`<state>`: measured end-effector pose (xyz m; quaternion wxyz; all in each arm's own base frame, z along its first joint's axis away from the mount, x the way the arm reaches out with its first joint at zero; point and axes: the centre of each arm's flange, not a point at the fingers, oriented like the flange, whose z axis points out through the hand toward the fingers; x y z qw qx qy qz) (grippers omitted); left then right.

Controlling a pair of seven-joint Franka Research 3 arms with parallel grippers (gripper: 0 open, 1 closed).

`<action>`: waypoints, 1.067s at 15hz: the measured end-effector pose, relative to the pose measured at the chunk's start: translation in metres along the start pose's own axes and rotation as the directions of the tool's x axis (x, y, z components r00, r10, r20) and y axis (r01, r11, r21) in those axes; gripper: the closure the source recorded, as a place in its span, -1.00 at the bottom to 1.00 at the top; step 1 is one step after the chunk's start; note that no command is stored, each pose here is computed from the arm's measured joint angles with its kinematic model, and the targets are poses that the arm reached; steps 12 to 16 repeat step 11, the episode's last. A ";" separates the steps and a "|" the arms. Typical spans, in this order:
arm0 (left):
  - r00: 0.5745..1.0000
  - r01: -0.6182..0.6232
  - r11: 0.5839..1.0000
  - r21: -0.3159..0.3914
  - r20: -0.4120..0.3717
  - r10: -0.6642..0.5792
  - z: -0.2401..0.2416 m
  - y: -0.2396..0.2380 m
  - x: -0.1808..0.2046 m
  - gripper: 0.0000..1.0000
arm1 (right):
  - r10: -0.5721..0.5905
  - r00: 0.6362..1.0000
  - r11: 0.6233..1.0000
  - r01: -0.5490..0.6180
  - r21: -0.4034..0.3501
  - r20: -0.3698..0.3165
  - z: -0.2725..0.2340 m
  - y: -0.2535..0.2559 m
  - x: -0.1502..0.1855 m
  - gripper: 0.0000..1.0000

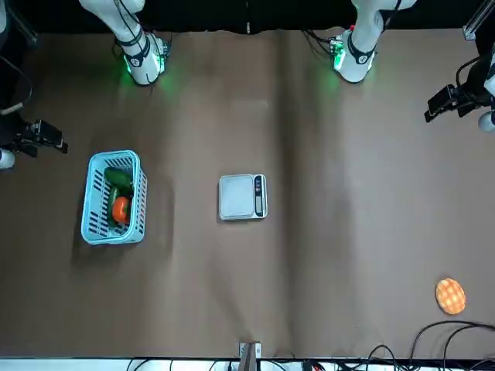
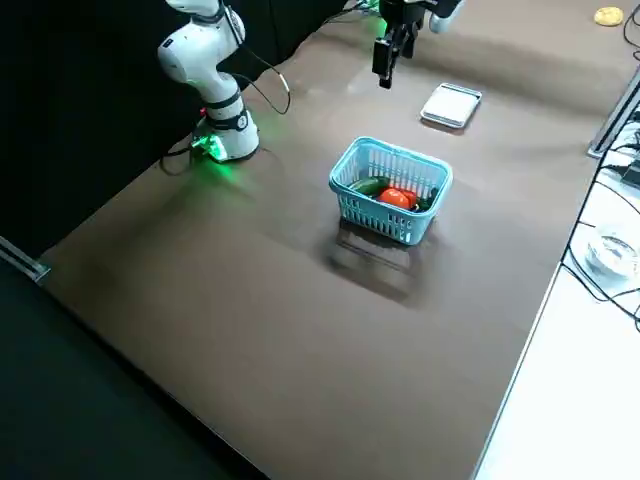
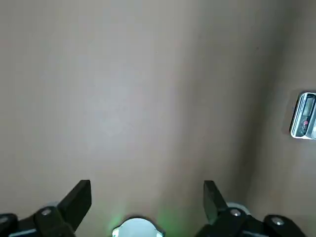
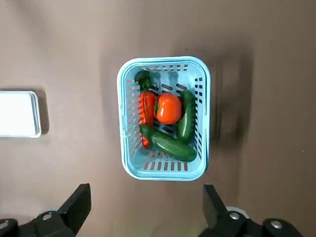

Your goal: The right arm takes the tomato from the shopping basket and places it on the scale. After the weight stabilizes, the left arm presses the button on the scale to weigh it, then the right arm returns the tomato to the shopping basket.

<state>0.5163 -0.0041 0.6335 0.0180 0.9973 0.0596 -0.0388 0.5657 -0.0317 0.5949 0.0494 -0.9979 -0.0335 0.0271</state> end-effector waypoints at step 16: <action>1.000 0.004 1.000 0.000 0.003 -0.004 0.001 -0.002 0.001 -1.00 | -0.019 1.000 0.997 0.020 -0.074 0.009 0.000 -0.001 0.000 -0.99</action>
